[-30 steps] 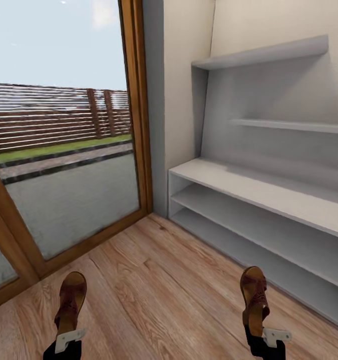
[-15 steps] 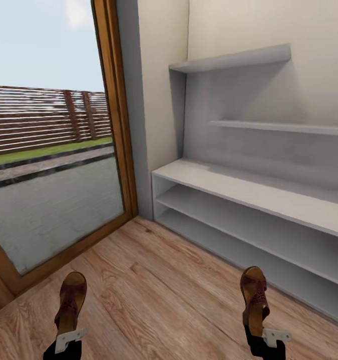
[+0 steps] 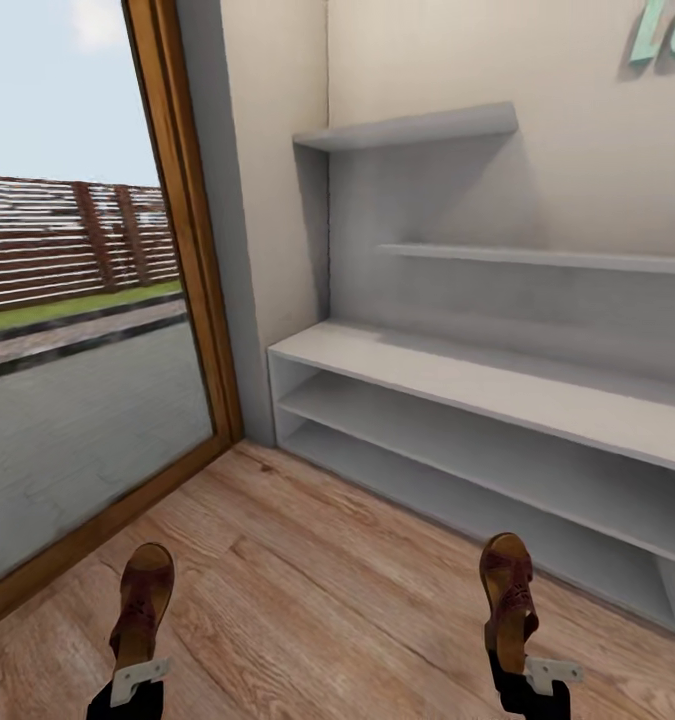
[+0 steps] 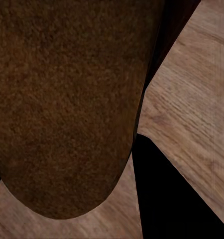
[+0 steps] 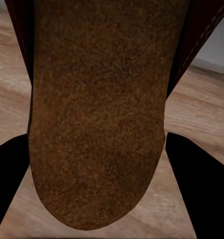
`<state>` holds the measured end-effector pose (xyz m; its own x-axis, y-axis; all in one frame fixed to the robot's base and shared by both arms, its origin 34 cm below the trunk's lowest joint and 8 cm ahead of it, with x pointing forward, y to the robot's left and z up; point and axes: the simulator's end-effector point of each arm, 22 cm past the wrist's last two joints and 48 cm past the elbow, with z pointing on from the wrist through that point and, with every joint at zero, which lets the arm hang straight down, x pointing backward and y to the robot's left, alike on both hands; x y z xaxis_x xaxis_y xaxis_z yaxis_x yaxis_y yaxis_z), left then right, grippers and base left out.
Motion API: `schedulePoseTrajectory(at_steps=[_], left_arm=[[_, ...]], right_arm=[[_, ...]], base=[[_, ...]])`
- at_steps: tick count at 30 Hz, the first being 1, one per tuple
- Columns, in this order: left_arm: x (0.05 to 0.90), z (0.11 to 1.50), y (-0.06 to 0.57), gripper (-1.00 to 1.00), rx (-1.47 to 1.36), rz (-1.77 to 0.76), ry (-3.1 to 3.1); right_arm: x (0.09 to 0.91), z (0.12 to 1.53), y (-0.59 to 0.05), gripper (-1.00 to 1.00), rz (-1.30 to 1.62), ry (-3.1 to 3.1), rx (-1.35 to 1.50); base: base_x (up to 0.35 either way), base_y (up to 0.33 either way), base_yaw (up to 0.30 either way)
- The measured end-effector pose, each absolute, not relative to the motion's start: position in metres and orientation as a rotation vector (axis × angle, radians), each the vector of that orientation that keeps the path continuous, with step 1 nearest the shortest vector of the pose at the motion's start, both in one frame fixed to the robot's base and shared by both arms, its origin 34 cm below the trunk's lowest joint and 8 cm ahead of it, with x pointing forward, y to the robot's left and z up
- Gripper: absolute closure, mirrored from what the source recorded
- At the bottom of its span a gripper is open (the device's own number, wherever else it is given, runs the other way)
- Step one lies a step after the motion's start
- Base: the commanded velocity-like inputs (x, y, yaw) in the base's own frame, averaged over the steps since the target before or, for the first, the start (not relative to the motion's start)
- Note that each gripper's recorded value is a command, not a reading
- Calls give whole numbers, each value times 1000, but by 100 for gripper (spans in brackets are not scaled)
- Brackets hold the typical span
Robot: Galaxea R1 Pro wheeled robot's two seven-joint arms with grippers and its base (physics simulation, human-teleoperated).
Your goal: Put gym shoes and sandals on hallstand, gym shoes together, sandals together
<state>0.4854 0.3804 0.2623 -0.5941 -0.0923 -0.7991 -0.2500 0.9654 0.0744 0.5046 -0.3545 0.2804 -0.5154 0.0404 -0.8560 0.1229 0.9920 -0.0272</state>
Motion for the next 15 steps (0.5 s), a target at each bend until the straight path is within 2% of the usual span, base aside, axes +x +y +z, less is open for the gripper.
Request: schedulePoseTrajectory(at_steps=[15], left_arm=[[488, 266, 379, 100, -238, 213, 2197]], right_arm=[[507, 284, -353, 100, -99, 2102, 116]], base=[[0, 0, -240]])
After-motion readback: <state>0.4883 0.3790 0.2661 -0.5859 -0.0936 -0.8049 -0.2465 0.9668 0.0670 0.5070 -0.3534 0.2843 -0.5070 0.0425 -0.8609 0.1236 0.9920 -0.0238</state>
